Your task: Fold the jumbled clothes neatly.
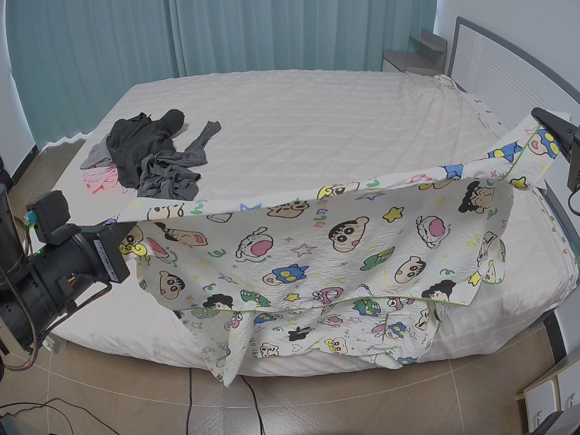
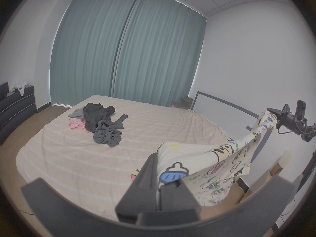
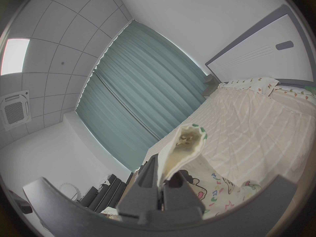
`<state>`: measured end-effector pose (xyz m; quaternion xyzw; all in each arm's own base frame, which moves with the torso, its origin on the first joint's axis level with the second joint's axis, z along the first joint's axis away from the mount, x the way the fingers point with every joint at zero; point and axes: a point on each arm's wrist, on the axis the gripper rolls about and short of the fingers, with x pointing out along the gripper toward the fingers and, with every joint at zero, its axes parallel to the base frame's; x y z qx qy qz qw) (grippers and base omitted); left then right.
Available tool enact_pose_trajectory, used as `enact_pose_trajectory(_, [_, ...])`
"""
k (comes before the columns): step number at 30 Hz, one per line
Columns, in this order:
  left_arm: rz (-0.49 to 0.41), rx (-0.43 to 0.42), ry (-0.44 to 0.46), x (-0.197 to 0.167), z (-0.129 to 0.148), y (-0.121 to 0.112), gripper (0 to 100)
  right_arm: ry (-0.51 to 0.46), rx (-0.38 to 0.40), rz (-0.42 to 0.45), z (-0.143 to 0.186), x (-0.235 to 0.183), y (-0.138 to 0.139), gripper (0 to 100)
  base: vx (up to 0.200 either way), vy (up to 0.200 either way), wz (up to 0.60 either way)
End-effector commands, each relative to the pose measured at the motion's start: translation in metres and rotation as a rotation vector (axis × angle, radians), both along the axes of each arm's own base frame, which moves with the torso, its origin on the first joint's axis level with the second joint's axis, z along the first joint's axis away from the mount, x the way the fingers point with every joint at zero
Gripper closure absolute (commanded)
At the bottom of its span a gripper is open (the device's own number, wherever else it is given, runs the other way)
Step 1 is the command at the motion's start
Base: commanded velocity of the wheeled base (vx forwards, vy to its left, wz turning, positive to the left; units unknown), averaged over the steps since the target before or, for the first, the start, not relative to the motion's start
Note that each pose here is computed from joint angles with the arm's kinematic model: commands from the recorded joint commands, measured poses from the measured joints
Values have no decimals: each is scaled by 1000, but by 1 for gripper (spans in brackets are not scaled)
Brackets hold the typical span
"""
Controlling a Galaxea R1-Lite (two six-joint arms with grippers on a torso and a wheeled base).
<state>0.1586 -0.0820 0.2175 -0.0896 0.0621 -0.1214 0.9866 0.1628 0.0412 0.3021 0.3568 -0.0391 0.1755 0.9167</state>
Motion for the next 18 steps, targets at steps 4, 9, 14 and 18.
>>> enact_pose_trajectory(4, [33,14,16,46,-10,-19,100,50,-11,-58,-16,28,-5,100,200,0,0])
enact_pose_trajectory(9, [64,22,26,71,-12,-31,100,47,-16,-85,-21,45,-7,100,200,0,0])
enact_pose_trajectory(14, [73,32,47,94,-18,-40,100,43,-21,-101,-28,66,-7,100,200,0,0])
enact_pose_trajectory(18, [96,43,67,115,-26,-47,100,61,-25,-106,-38,85,-5,100,200,0,0])
